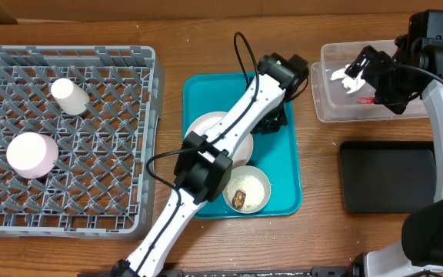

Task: Sort waste into correct bins and load items into the dishwasher
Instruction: 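Move the left gripper to the white plate and grasp its rim, then lift the white plate and stand it upright in the rack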

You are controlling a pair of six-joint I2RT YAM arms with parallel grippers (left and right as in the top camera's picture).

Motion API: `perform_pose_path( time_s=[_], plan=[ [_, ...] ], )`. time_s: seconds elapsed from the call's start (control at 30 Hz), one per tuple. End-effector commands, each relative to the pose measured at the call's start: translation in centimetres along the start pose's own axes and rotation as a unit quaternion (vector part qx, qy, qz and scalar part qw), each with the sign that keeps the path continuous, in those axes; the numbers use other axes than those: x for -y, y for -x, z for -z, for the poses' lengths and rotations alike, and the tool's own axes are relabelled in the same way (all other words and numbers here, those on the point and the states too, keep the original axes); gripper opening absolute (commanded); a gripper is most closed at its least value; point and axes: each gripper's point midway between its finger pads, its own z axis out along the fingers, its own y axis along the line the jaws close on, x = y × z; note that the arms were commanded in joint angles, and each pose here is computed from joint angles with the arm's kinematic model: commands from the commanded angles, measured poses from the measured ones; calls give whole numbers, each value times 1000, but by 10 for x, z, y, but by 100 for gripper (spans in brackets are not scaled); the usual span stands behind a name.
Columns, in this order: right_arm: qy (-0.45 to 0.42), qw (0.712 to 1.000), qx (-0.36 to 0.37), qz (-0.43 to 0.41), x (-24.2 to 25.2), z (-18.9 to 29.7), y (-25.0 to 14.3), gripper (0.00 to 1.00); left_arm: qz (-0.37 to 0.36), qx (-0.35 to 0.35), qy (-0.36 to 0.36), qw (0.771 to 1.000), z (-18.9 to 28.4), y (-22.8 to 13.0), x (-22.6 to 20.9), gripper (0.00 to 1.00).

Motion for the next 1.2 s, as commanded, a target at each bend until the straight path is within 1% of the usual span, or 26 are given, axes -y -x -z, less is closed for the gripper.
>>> perform_pose_path(
  time_s=[0.0, 0.07, 0.23, 0.43, 0.47, 0.5, 0.53, 0.63, 0.73, 0.83, 0.87, 0.93, 0.97, 1.07, 1.1, 1.17],
  plan=[
    [4, 1000, 5, -1, -2, 3, 1, 100, 7, -32, 16, 999, -27, -6, 1, 24],
    [4, 1000, 5, -1, -2, 3, 1, 100, -1, -31, 16, 999, -27, -5, 0, 19],
    [4, 1000, 5, -1, -2, 3, 1, 100, -4, -30, 16, 999, -27, -5, 0, 19],
    [4, 1000, 5, -1, -2, 3, 1, 100, -24, -32, 11, 999, -27, -5, 0, 21],
    [4, 1000, 5, -1, -1, 3, 1, 100, -24, -32, 11, 999, -27, -5, 1, 20],
    [4, 1000, 5, -1, -1, 3, 1, 100, -24, -32, 10, 999, -27, -5, 1, 15],
    [4, 1000, 5, -1, -1, 3, 1, 100, -24, -32, 10, 999, -27, -5, 1, 4],
    [4, 1000, 5, -1, -2, 3, 1, 100, -40, -36, 5, 999, -25, -6, 2, 4],
    [4, 1000, 5, -1, -1, 3, 1, 100, -61, -48, -18, 997, -14, -6, 3, 4],
    [4, 1000, 5, -1, -2, 3, 1, 100, -100, -44, -61, 992, 11, -1, 6, 4],
    [4, 1000, 5, -1, -1, 3, 1, 100, -127, -36, -97, 986, 27, 2, 12, 4],
    [4, 1000, 5, -1, -1, 3, 1, 100, -141, -11, -141, 980, 57, 10, 15, 4],
    [4, 1000, 5, -1, -1, 3, 1, 100, -135, 16, -162, 977, 81, 18, 10, 4],
    [4, 1000, 5, -1, -1, 3, 1, 100, -126, 72, -199, 969, 133, 34, -9, 4],
    [4, 1000, 5, -1, -2, 3, 1, 100, -124, 105, -216, 963, 162, 43, -27, 4],
    [4, 1000, 5, -1, -1, 3, 1, 100, -124, 141, -229, 955, 192, 52, -52, 4]
  ],
)
